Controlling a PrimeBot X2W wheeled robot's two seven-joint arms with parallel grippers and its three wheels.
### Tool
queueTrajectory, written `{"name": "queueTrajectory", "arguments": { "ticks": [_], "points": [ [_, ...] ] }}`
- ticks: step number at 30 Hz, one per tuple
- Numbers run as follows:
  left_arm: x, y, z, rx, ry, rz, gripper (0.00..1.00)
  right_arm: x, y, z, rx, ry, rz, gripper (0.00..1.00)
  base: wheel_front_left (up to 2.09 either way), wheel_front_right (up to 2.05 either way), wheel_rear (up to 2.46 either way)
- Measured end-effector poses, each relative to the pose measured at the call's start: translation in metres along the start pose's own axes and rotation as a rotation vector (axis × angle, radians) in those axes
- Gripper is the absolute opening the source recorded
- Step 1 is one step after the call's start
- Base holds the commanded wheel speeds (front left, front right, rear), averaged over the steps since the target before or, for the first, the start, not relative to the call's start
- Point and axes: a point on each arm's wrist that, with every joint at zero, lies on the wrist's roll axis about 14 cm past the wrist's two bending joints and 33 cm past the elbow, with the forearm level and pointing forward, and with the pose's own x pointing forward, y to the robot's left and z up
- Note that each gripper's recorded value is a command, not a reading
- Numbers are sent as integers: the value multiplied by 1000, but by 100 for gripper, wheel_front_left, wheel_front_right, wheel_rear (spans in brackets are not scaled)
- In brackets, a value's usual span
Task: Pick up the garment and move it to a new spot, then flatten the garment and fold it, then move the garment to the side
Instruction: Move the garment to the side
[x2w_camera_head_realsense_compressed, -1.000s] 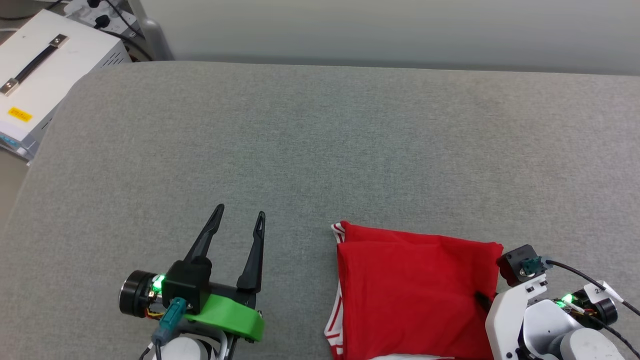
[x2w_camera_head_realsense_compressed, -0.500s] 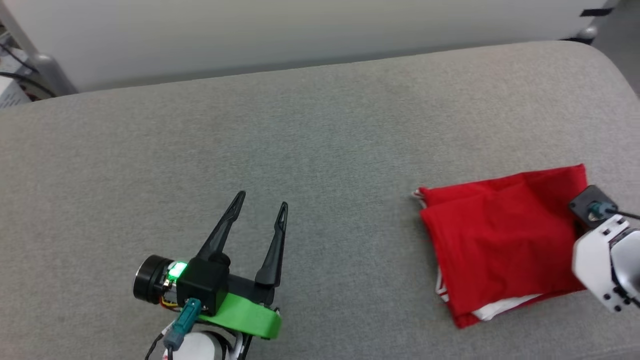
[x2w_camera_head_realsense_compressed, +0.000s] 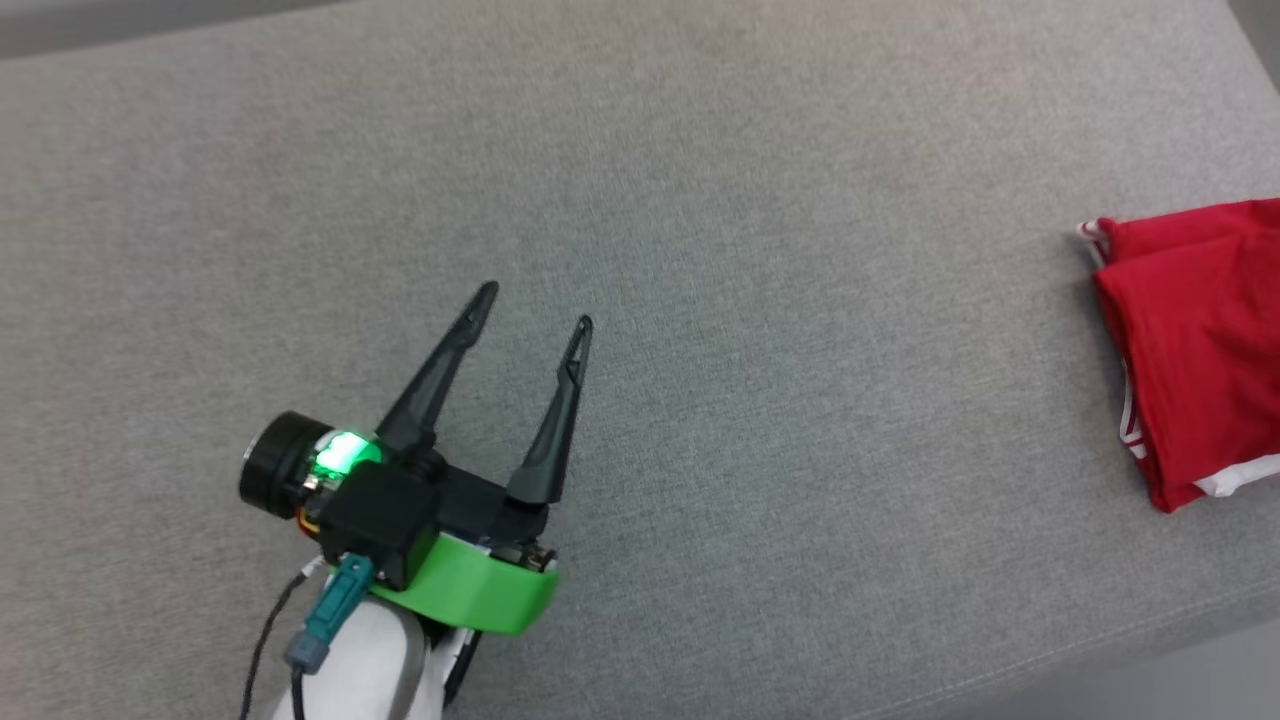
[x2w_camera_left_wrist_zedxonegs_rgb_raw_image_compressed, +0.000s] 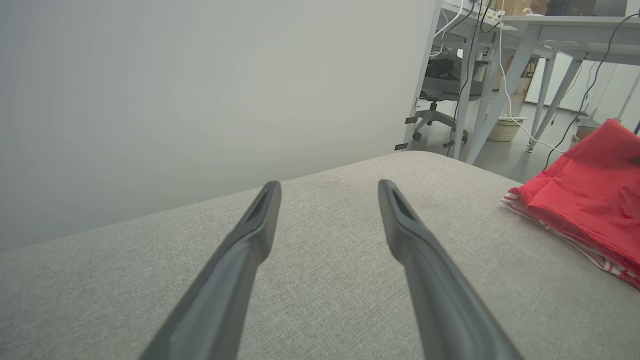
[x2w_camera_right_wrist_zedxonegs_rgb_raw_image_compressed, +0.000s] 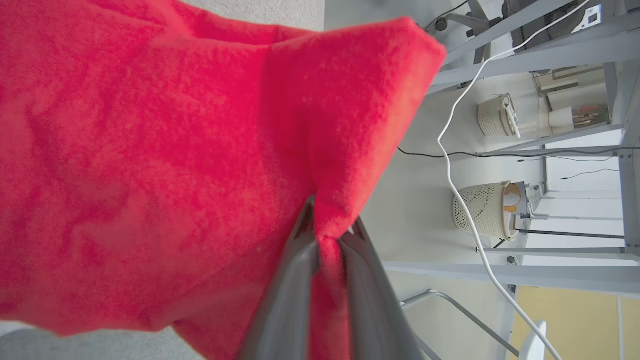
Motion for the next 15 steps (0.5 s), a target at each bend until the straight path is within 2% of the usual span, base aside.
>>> {"name": "queueTrajectory", "arguments": {
  "ticks": [11, 15],
  "points": [
    [14, 30, -37, -19, 42, -5, 100, 44, -32, -32, 73, 111, -150, 0, 0, 0, 0],
    [11, 41, -54, -35, 75, 23, 100, 59, -26, -45, 97, 150, -156, 0, 0, 0, 0]
  ]
}}
